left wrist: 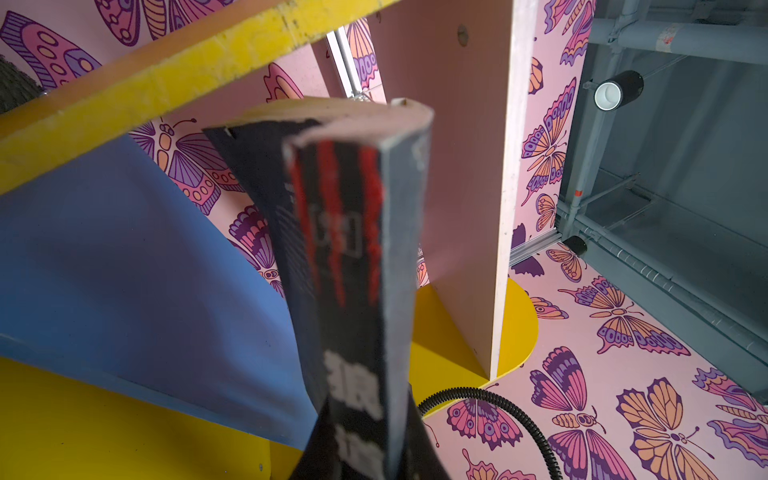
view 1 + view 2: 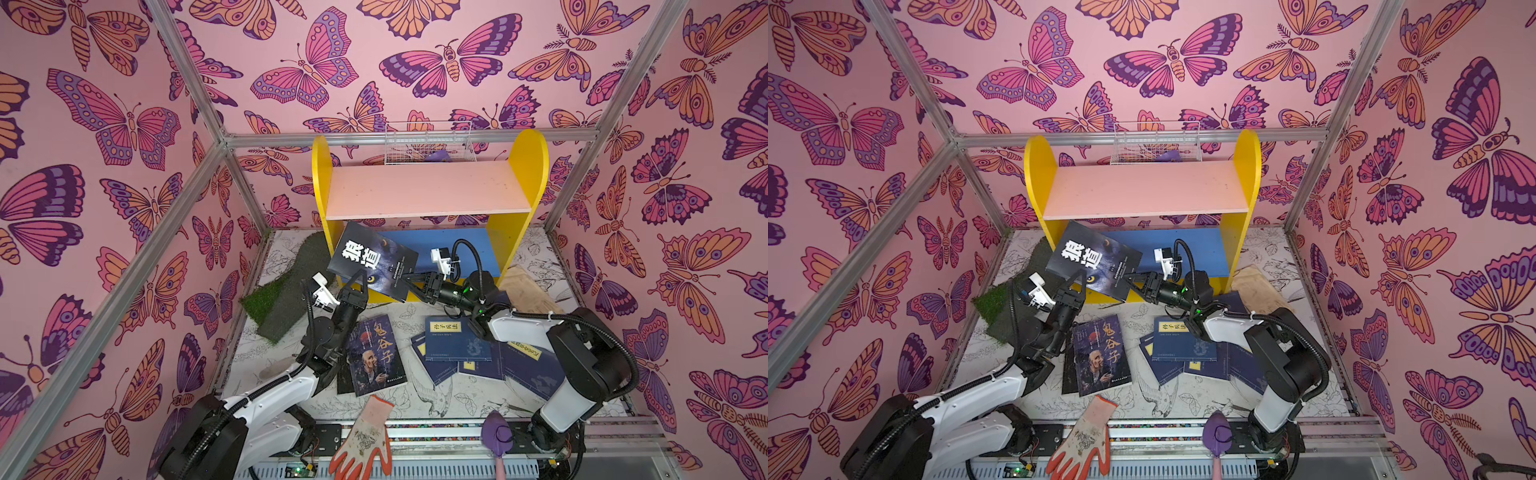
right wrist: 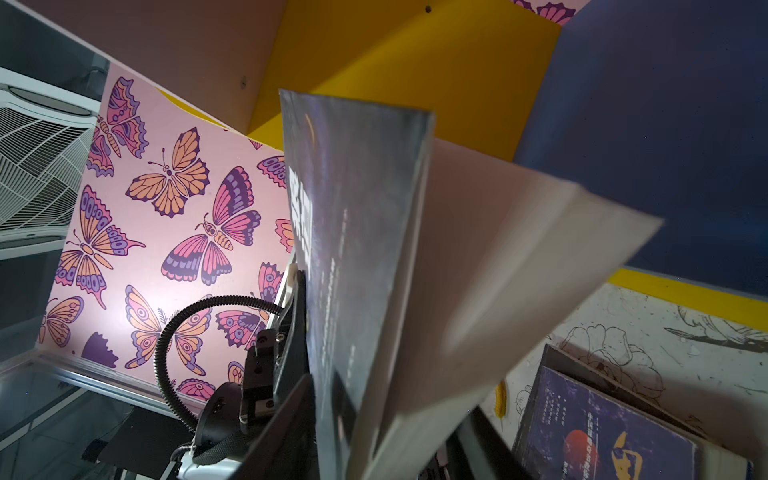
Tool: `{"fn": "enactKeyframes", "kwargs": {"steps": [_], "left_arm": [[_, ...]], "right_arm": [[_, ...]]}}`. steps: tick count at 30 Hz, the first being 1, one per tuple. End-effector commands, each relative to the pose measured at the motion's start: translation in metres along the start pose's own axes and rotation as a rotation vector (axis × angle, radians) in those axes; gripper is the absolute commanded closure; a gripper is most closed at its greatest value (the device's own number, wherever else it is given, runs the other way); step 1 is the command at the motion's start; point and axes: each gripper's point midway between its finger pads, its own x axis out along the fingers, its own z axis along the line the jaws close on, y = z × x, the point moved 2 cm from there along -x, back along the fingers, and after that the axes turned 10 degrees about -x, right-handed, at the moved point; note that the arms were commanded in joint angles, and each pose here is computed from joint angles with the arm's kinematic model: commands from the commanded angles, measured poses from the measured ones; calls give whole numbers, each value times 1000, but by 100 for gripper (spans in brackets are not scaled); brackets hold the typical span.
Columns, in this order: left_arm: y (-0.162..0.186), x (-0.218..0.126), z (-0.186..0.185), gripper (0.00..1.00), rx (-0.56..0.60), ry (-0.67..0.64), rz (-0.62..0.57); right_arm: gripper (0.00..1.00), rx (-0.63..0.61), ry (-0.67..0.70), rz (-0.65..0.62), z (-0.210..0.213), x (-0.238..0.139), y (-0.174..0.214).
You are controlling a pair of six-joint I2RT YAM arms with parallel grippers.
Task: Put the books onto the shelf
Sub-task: 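Carry the black book with the right gripper onto the blue shelf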
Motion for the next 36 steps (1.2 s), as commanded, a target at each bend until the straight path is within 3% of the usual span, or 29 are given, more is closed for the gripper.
{"fn": "enactKeyframes", "kwargs": {"steps": [1,5,7,9,11,13,17,21,25,29,36], "left_arm": [[-4,1,-33,100,-26,131,-18],[-1,-1,-20,100,-18,88,-14],[2,-3,-11,96,-16,38,6],[6,-5,-2,59,3,-27,37],[6,-9,2,38,33,-70,56],[3,-17,7,26,59,-123,57],[-12,-46,23,22,102,-282,20],[-41,-89,44,16,147,-528,-76],[-63,-134,63,17,157,-716,-173],[-71,-157,74,17,146,-791,-214],[-68,-157,78,16,153,-831,-191]], "right_arm": [[62,-30,-107,-52,34,7,-18],[84,-78,-80,-88,43,4,-27],[89,-127,-27,-64,43,3,-26],[94,-188,49,-36,43,0,-27],[98,-231,108,-19,39,-4,-31],[100,-255,146,-20,34,-9,-39],[100,-279,176,-24,24,-16,-61],[100,-286,196,49,8,-7,-67],[100,-304,218,76,-5,4,-73],[100,-276,237,113,-21,16,-77],[100,-219,284,210,-42,33,-79]]}}
